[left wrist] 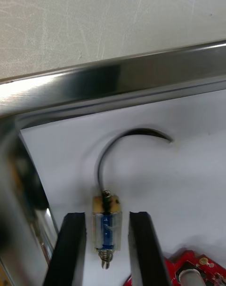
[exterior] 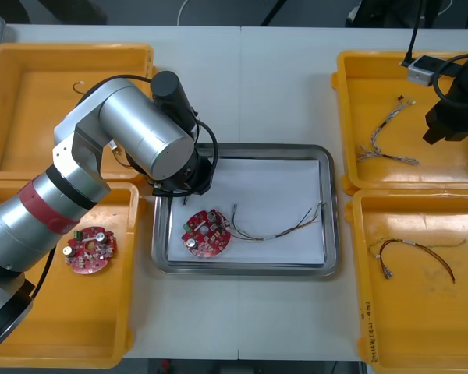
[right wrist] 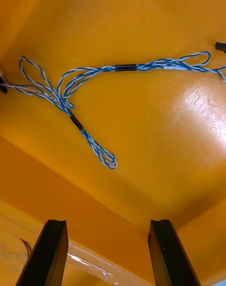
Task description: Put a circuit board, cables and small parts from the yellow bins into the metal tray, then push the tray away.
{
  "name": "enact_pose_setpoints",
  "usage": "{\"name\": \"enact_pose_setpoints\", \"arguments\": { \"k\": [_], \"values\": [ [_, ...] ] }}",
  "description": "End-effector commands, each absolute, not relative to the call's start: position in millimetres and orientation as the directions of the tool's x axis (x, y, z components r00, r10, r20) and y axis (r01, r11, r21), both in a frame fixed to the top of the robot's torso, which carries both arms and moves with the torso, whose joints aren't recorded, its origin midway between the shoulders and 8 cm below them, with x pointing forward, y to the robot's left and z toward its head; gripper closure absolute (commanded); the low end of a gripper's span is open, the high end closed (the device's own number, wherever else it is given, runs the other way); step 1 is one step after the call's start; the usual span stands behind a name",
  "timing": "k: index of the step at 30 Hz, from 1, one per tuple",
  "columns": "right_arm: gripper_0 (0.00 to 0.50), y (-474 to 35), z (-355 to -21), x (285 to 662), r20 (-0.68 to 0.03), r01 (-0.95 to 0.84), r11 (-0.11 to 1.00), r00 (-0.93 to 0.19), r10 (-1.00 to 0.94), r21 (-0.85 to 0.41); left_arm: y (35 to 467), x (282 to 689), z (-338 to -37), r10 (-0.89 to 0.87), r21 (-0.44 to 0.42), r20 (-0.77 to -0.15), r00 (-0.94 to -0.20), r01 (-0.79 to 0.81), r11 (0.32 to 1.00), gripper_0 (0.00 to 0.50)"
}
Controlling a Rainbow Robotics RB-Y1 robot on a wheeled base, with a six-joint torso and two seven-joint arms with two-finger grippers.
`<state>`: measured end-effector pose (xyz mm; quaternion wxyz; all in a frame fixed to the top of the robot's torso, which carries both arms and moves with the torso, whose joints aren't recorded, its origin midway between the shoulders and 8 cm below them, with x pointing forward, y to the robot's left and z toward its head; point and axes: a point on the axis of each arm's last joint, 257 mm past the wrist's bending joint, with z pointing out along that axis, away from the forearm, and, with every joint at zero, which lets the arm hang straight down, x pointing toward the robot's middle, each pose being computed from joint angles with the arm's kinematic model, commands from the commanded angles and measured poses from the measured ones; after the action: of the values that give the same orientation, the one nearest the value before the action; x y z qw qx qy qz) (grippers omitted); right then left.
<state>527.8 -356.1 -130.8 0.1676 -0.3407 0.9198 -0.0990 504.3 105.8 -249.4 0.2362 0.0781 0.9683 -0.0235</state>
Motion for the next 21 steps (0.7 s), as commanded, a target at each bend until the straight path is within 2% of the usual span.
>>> {"name": "enact_pose_setpoints", "arguments": {
  "k": [1,11,21],
  "values": [
    [0.0,-369.6,-92.9,542.7,-0.29,-0.583,0.728,-0.672,-0.681,-0.359,91.5,501.8,-251.0,0.071,-0.06,-0.471,-0.88,0.112,0.992,0.0],
    [0.0,-363.8,-105.1,557.5,-0.318,-0.604,0.713,-0.639,-0.7,-0.355,92.9,505.4,-238.3,0.047,-0.08,-0.487,-0.872,0.098,0.992,0.0],
    [0.0,-351.9,-121.9,578.3,-0.362,-0.615,0.704,-0.604,-0.71,-0.355,111.4,495.7,-189.3,-0.017,-0.097,-0.489,-0.872,0.036,0.995,0.0]
  ]
}}
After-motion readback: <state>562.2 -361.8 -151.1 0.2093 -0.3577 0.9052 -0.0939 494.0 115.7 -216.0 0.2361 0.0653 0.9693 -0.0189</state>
